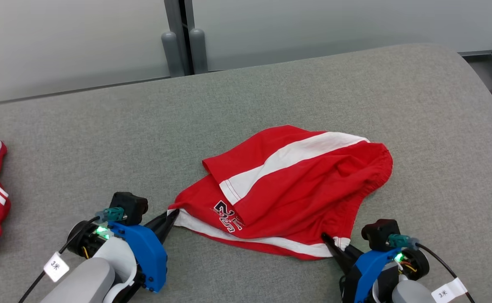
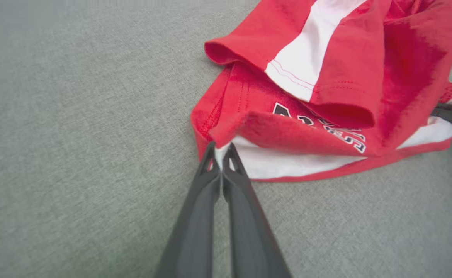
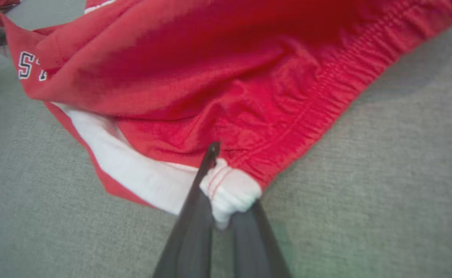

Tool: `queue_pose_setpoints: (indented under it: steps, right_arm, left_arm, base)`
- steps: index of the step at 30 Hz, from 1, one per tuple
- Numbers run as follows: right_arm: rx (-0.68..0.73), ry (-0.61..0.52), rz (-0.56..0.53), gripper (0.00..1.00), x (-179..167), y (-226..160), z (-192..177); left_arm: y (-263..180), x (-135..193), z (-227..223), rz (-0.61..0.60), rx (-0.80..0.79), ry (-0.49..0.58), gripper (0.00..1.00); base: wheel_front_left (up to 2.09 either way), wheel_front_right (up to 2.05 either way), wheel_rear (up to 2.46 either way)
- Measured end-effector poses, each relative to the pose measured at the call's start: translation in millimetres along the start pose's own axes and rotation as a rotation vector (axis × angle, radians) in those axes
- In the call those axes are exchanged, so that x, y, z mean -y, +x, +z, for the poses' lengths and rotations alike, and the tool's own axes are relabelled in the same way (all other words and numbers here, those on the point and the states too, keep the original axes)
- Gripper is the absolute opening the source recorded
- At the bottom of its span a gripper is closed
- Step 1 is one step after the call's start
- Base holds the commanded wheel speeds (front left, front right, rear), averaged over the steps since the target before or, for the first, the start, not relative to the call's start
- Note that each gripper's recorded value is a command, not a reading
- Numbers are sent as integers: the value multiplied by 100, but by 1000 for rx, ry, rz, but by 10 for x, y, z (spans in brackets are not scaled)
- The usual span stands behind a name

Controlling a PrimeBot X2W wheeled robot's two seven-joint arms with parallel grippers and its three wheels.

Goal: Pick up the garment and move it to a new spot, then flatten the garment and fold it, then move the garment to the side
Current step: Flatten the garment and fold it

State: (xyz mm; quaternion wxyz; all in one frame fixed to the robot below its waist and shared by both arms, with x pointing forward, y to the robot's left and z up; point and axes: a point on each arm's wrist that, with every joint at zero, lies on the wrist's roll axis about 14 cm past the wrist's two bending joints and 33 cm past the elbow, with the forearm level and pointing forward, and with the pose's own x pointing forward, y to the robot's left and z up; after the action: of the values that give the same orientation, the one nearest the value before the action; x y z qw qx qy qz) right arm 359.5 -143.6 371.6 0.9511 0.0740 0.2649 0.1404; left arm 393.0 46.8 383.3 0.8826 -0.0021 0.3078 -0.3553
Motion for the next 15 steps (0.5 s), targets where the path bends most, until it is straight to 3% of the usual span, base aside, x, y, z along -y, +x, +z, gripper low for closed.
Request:
queue_pose_setpoints:
  steps: [15]
  right_arm:
    - [263, 106, 177, 0, -314, -277, 756]
  left_arm:
    - [-611, -185, 460, 69, 275, -66, 0]
  base:
    - [0, 0, 0]
